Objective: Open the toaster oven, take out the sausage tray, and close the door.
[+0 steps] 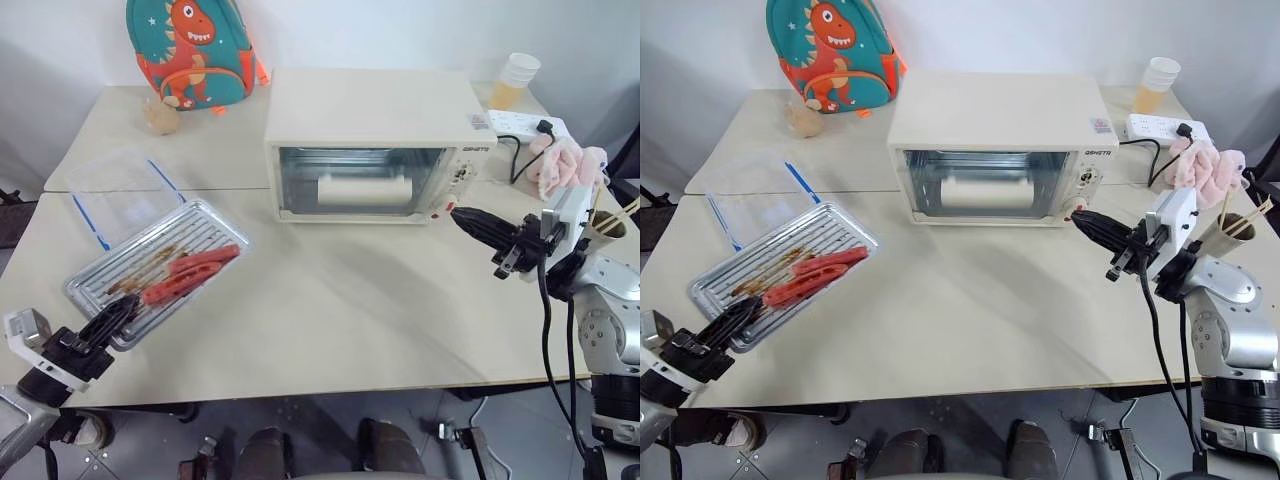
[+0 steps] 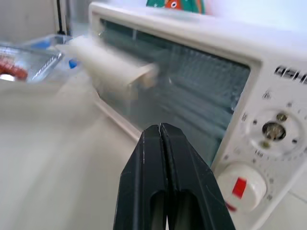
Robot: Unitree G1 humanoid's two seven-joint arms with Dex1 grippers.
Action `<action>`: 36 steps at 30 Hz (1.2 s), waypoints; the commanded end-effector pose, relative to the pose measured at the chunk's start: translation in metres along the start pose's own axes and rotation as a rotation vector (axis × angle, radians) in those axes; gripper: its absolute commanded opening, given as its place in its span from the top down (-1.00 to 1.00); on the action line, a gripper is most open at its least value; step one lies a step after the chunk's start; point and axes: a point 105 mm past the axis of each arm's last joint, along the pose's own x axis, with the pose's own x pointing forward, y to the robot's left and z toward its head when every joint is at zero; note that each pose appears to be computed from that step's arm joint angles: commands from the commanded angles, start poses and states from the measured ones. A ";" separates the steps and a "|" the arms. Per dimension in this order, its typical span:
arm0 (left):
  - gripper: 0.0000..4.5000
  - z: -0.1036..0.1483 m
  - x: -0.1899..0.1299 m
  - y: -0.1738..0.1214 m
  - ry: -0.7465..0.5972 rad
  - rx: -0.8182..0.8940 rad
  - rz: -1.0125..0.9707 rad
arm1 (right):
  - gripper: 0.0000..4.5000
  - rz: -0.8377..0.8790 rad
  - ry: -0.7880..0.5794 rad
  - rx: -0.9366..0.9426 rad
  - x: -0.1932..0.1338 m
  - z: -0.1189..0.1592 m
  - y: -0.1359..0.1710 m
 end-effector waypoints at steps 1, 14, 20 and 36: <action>1.00 -0.012 0.016 -0.016 0.118 0.023 -0.074 | 0.98 -0.040 -0.064 0.004 -0.003 0.018 -0.004; 1.00 -0.107 0.107 -0.036 0.731 0.074 -0.179 | 0.33 0.127 0.187 -0.005 -0.067 -0.015 0.055; 1.00 -0.130 0.143 -0.029 0.821 0.090 -0.157 | -0.59 0.163 0.234 0.035 -0.085 -0.023 0.078; 0.62 -0.156 0.183 0.001 0.871 0.177 -0.049 | -1.00 0.151 0.183 0.100 -0.097 -0.017 0.087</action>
